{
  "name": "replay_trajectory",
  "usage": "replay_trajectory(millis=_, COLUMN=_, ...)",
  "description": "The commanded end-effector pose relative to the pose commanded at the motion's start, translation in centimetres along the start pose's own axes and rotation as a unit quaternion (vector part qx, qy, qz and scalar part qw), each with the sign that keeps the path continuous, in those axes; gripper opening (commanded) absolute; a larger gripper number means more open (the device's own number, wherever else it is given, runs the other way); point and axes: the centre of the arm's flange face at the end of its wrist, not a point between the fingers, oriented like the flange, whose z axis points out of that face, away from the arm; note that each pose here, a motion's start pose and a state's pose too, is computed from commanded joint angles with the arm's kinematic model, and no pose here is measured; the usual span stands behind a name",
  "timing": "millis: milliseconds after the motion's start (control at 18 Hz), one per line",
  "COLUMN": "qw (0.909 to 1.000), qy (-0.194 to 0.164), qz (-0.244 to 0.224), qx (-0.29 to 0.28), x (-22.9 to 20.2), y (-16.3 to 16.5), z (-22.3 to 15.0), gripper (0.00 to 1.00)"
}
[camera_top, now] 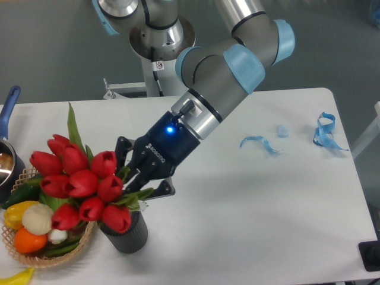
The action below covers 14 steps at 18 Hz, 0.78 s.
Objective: Insert the flowers into the vase
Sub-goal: 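Lower the tulip stems into the black vase opening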
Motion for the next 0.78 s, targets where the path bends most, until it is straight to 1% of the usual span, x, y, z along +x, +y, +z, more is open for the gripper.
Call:
replay_trajectory(millis=278, qw=0.9999, qy=0.016, qz=0.001, qx=-0.003, x=0.5, y=0.5, z=2.0, gripper=0.11)
replay_trajectory(millis=556, qw=0.9998, qy=0.014, qz=0.013, qx=-0.007, x=0.1, y=2.1, z=2.9, gripper=0.11)
replay_trajectory(millis=611, qw=0.9996, qy=0.014, qz=0.022, qx=-0.008, x=0.2, y=2.2, z=2.9, gripper=0.11)
replay_trajectory(millis=778, qw=0.9994, qy=0.023, qz=0.022, qx=-0.011, x=0.8, y=3.2, z=3.8, gripper=0.11)
